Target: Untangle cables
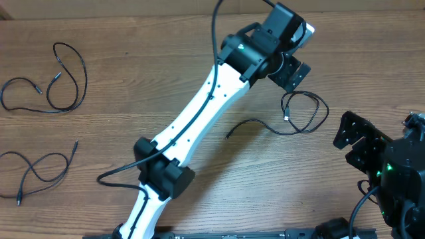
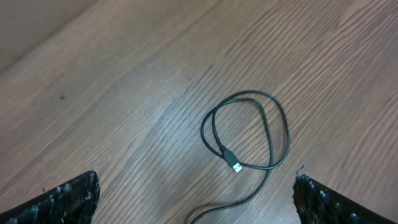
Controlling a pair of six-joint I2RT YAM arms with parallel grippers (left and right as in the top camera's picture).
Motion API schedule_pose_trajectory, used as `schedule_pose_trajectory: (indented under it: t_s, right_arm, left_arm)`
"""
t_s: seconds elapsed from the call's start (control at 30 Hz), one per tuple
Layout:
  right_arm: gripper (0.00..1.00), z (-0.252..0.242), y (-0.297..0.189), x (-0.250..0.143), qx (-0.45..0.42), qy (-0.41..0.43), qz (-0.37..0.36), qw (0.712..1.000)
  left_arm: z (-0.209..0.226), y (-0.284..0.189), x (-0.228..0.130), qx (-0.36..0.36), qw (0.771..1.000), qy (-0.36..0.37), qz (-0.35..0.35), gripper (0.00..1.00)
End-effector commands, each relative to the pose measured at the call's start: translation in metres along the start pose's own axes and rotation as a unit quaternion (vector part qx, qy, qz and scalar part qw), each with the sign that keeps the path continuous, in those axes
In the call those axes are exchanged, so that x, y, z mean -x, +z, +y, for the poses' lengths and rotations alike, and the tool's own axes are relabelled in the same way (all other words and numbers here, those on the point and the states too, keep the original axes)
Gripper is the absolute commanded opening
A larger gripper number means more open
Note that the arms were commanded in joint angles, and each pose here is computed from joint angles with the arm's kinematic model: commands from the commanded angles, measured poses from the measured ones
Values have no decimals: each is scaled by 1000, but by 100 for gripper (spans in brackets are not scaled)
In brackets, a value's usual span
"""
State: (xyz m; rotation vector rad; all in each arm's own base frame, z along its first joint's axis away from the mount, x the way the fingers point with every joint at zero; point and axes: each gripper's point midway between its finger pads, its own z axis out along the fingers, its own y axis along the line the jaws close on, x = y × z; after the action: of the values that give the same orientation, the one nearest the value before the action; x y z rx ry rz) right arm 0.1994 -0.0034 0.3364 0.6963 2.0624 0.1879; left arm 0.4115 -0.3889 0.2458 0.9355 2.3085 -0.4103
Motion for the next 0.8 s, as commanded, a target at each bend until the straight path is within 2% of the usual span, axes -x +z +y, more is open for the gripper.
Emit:
schedule_pose_trajectory:
  t_s: [0.0, 0.13, 0.43, 0.63, 0.77]
  right_arm:
    - [100, -3, -11, 10, 0, 8, -18, 1000]
    - [100, -4, -15, 11, -2, 8, -18, 1000]
    - [100, -10, -15, 6, -12, 2, -8, 1000]
    - [100, -10, -15, 6, -12, 2, -7, 1000]
    - [100, -10, -15, 5, -12, 2, -6, 1000]
  left_arm:
    - [-2, 51, -28, -15, 998, 19, 49, 100]
    - [-21, 85, -44, -72, 994, 49, 68, 100]
    - [-21, 144, -72, -76, 992, 31, 96, 98]
    - [-26, 166, -82, -74, 992, -10, 104, 87]
    - [-23, 182, -92, -47, 991, -50, 115, 80]
